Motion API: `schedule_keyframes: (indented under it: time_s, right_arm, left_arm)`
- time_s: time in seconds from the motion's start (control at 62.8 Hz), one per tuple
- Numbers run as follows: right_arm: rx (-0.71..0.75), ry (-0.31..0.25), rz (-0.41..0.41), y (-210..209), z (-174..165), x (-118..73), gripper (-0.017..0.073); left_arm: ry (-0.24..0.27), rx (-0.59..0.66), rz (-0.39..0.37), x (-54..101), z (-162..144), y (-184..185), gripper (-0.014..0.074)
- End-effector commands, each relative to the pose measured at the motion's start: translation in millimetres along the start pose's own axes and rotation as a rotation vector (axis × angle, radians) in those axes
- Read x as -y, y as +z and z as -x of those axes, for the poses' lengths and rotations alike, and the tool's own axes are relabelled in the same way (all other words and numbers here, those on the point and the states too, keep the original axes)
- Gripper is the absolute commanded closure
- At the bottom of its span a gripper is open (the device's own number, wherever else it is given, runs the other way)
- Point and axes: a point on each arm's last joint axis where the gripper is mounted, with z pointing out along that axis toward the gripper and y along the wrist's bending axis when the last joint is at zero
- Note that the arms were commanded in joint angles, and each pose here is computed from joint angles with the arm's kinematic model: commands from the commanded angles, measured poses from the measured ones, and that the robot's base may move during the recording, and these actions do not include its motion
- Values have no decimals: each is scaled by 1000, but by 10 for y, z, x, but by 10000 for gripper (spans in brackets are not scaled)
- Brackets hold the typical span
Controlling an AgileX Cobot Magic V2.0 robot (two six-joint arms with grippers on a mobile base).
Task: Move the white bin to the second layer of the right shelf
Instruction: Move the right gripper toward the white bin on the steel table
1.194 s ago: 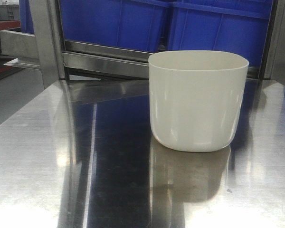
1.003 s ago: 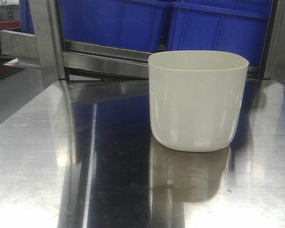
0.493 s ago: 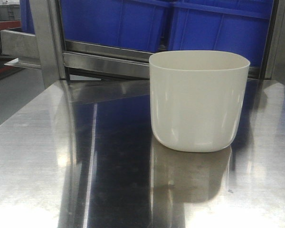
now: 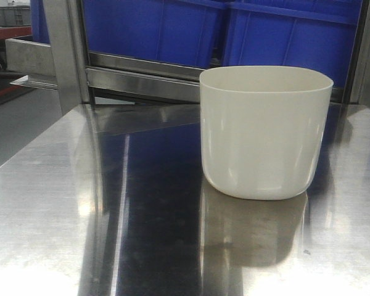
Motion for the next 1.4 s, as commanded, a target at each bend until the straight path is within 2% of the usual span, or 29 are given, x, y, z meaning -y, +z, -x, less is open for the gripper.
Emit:
schedule_keyframes:
  time_s: [0.0,0.111,0.271,0.446,0.7,0.78,0.891,0.971,1.018,1.098,1.225,1.384]
  right_arm:
    - [15,-20,-10,16,274,27,504]
    - [-11,-16,-8,110,409,41,504]
    - [-37,55,13,215,436,29,503]
    - [-247,26,22,325,375,34,500]
    - [-463,140,-67,545,529,95,500]
    - [-534,124,-81,642,593,73,500]
    - [-629,105,-56,768,686,-34,458]
    - [-667,110,-26,888,796,-153,347]
    - [-673,146,-16,978,903,-243,261]
    - [-672,202,-19,1067,1074,-325,203]
    - [-696,297,-54,1135,1378,-427,196]
    - [-749,267,-38,1231,1711,-643,196]
  left_arm:
    - [-11,71,-3,-3,-9,-4,509]
    - [-11,71,-3,-3,-9,-4,509]
    - [-11,71,-3,-3,-9,-4,509]
    - [-11,71,-3,-3,-9,-4,509]
    - [-11,71,-3,-3,-9,-4,509]
    - [-11,71,-3,-3,-9,-4,509]
    - [-11,71,-3,-3,-9,-4,509]
    - [-11,71,-3,-3,-9,-4,509]
    - [-11,71,-3,-3,-9,-4,509]
    - [-11,71,-3,-3,-9,-4,509]
    - [-11,71,-3,-3,-9,-4,509]
    - [-11,71,-3,-3,-9,-4,509]
